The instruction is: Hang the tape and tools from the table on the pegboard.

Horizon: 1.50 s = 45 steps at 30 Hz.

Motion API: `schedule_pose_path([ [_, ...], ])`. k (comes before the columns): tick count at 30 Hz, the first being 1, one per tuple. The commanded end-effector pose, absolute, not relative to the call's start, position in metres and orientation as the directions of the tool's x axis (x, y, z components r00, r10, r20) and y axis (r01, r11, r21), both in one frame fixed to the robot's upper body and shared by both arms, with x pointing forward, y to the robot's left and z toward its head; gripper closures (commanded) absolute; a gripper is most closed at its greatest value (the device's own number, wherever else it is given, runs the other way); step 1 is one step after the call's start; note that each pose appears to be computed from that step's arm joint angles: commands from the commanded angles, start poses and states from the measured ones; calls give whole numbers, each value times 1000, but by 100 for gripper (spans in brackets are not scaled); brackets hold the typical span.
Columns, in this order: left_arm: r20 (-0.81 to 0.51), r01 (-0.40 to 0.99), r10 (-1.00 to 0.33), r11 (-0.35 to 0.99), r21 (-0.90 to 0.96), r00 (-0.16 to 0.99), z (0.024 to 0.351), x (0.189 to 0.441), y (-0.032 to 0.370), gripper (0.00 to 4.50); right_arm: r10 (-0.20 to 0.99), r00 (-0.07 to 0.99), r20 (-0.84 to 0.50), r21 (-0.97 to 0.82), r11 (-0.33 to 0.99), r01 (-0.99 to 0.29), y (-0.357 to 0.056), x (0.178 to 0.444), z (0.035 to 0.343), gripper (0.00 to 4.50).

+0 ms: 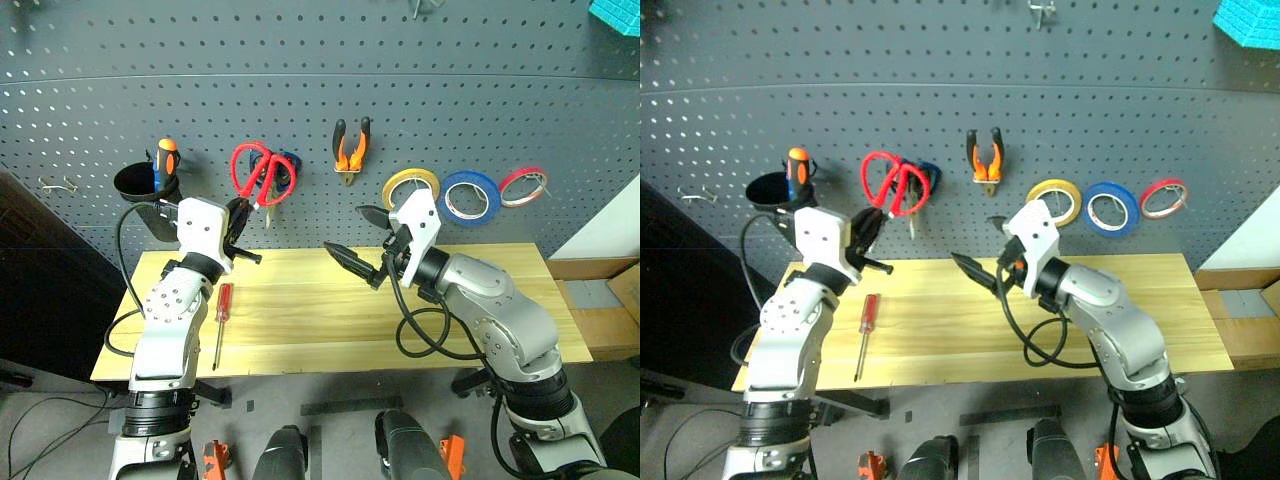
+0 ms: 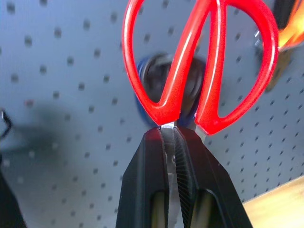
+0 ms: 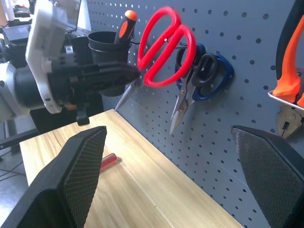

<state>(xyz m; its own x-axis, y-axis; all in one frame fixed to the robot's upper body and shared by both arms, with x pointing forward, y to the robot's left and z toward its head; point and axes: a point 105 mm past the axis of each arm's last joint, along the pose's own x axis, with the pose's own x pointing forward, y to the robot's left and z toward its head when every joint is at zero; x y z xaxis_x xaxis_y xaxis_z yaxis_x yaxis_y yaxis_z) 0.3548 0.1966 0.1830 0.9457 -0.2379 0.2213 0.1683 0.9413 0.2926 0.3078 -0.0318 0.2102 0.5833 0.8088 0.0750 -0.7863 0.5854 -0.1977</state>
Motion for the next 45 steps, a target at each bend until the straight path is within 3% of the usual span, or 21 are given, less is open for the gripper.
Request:
schedule_pose_path([
  [1,288,163,-267,927,339,920,197,342,188,447,810,572,127,-232,585,-777,-32,301,224,0],
  [12,352,171,-320,904,393,879,215,329,166,447,804,582,120,-227,593,-773,-36,300,222,0],
  [20,331,167,-304,909,381,893,212,336,169,447,805,583,113,-223,592,-774,-36,301,220,0],
  [29,321,125,-251,923,364,913,203,324,177,447,803,585,111,-222,594,-773,-36,300,219,0],
  [39,269,69,-155,950,305,950,193,342,199,447,804,584,111,-224,592,-774,-35,300,219,0],
  [45,215,115,-182,949,293,959,182,359,195,447,810,575,114,-225,585,-779,-33,299,221,0],
])
